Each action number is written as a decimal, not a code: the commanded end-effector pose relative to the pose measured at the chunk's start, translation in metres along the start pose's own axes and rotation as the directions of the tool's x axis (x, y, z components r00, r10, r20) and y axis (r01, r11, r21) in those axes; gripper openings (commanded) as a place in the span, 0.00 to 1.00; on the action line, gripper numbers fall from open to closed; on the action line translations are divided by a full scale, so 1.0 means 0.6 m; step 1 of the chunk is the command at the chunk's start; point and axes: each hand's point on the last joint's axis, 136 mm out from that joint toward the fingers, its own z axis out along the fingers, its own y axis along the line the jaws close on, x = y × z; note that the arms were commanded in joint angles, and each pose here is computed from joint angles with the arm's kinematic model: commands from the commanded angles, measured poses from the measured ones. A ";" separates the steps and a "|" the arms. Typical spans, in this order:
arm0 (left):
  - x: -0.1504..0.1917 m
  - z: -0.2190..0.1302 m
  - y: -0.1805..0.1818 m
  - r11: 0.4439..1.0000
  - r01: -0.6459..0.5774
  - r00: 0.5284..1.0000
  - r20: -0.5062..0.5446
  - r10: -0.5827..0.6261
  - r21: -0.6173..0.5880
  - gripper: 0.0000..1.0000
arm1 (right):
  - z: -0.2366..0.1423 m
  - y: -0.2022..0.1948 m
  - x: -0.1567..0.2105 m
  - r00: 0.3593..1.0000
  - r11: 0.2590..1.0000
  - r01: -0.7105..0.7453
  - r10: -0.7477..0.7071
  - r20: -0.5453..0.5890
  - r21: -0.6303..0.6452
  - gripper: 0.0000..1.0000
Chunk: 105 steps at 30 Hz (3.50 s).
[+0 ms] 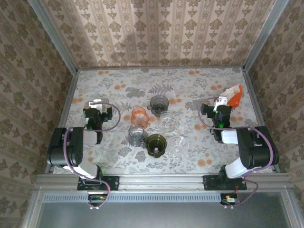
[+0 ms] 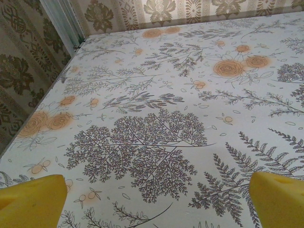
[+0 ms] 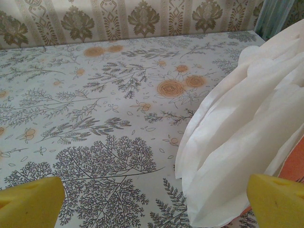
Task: Place the coffee filter in the dripper
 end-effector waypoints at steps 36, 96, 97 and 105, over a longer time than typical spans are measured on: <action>-0.009 0.003 0.012 1.000 0.019 1.000 0.015 -0.018 -0.024 1.00 | 0.002 0.000 0.002 1.000 1.000 0.006 -0.006 0.001 -0.002 1.00; -0.200 -0.286 -0.104 0.929 0.340 0.940 -0.080 -0.332 0.143 1.00 | -0.414 0.195 0.131 0.780 0.911 -0.236 -0.031 -0.625 -0.340 0.84; -0.205 -0.288 -0.101 0.926 0.352 0.936 -0.070 -0.345 0.140 1.00 | -0.421 0.197 0.135 0.777 0.911 -0.228 -0.042 -0.628 -0.343 0.86; -0.243 -0.301 -0.108 0.910 0.353 0.932 0.008 -0.364 0.219 1.00 | -0.458 0.222 0.162 0.774 0.917 -0.110 -0.164 -0.612 -0.384 0.91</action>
